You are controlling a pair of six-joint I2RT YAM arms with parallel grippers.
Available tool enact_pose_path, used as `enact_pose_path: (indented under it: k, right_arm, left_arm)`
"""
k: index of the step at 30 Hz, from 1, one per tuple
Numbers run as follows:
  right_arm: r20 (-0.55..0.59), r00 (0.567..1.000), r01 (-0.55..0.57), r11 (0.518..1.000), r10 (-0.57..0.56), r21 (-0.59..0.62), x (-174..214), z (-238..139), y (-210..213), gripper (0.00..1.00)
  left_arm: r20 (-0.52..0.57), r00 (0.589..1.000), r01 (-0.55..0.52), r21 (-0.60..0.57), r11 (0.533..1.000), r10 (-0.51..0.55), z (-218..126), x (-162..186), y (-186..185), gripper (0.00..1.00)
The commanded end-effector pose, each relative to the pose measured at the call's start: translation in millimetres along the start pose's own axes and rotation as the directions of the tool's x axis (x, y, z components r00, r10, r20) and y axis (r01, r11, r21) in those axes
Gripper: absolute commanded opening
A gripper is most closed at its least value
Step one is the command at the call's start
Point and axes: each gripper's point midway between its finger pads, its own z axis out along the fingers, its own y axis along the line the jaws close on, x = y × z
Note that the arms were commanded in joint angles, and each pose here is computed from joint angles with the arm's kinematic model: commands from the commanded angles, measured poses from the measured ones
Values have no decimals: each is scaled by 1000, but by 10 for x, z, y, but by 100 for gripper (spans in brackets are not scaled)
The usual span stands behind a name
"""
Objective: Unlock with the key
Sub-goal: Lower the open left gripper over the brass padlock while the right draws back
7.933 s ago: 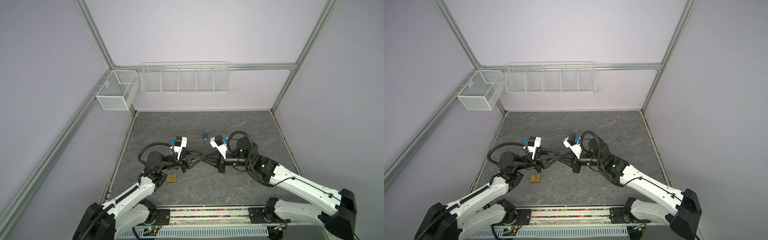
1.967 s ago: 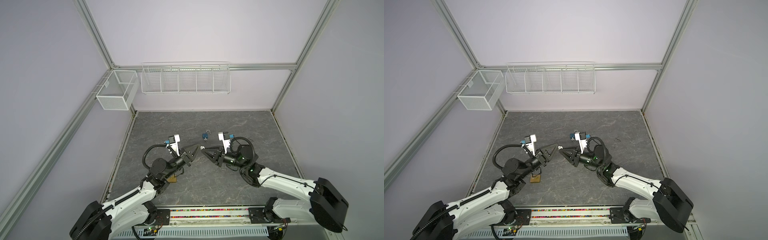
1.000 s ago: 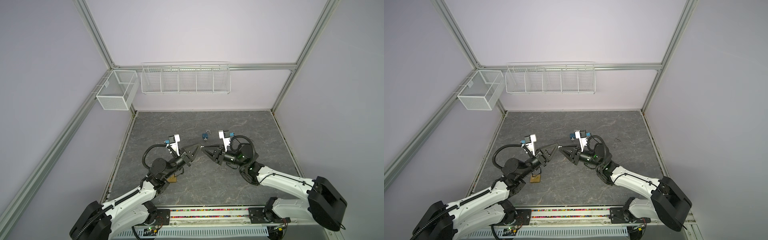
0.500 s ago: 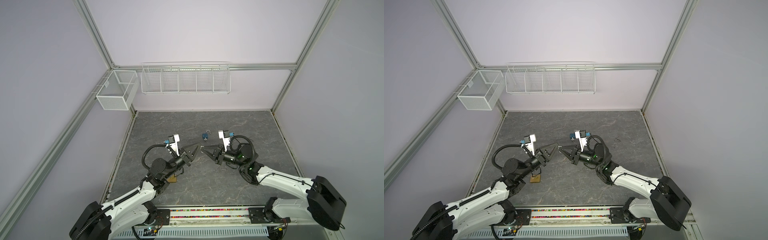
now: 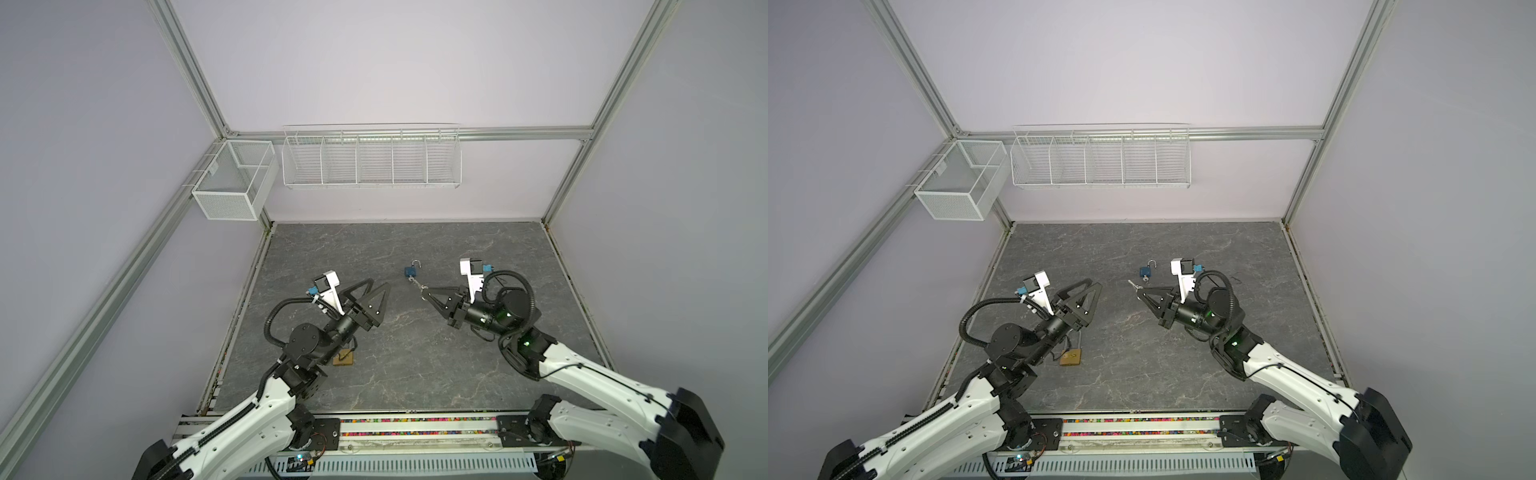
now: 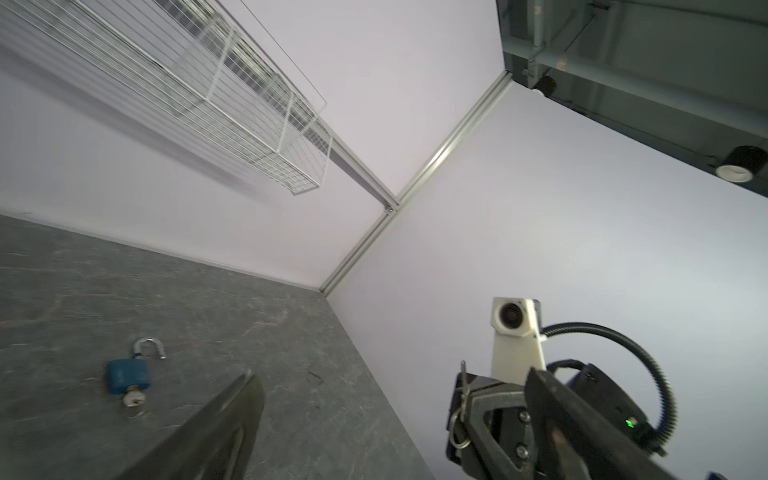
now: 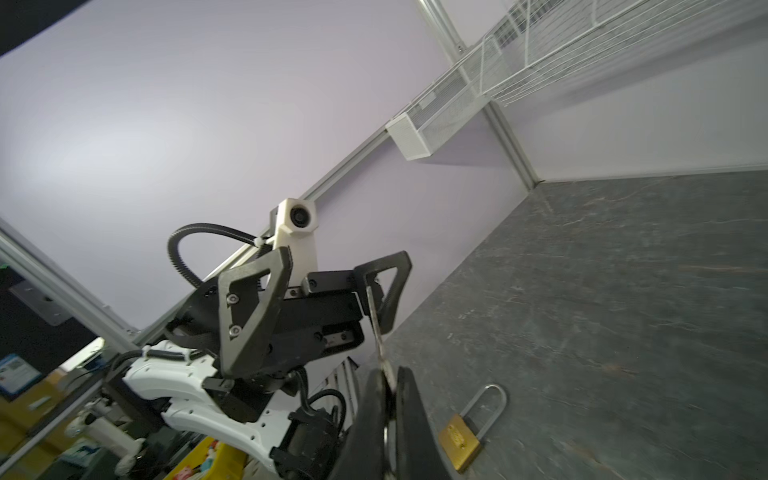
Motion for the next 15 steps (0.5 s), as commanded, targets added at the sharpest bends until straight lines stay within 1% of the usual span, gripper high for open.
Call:
enact_pose_path:
  k: [1, 2, 3, 4, 6, 8, 10, 11, 13, 15]
  right_arm:
    - [-142, 988, 89, 962, -54, 258, 385, -317, -503, 6]
    - [-164, 985, 104, 954, -59, 280, 453, -392, -545, 6]
    - [-189, 980, 112, 945, -55, 306, 534, -478, -596, 6]
    - [-213, 976, 113, 939, -44, 325, 630, -552, -642, 6]
    - [-234, 972, 99, 937, -19, 336, 803, -668, -705, 6]
    - [-232, 973, 75, 943, 2, 323, 934, -754, -715, 6]
    - [-231, 973, 57, 947, 19, 317, 1015, -837, -708, 6]
    - [-233, 972, 56, 945, 21, 321, 1036, -876, -708, 6]
    - [-250, 968, 65, 940, 21, 334, 1101, -959, -727, 6]
    - [-276, 961, 80, 934, 20, 347, 1197, -1030, -773, 6]
  left_arm:
    - [-77, 994, -94, -334, 938, 73, -76, 1, 509, 99]
    - [-105, 992, -103, -433, 896, 63, -114, -12, 637, 99]
    - [-154, 986, -132, -533, 836, 57, -178, -15, 763, 99]
    - [-232, 971, -191, -596, 780, 61, -201, 44, 870, 99]
    - [-353, 934, -284, -637, 717, 57, -235, 120, 943, 99]
    - [-488, 871, -386, -620, 684, 49, -269, 245, 972, 99]
    - [-577, 816, -444, -637, 630, -9, -404, 401, 1092, 99]
    - [-596, 801, -453, -655, 604, -46, -482, 476, 1160, 99]
    - [-620, 770, -446, -690, 570, -149, -661, 728, 1312, 99]
    - [-581, 775, -414, -764, 495, -248, -876, 904, 1491, 99]
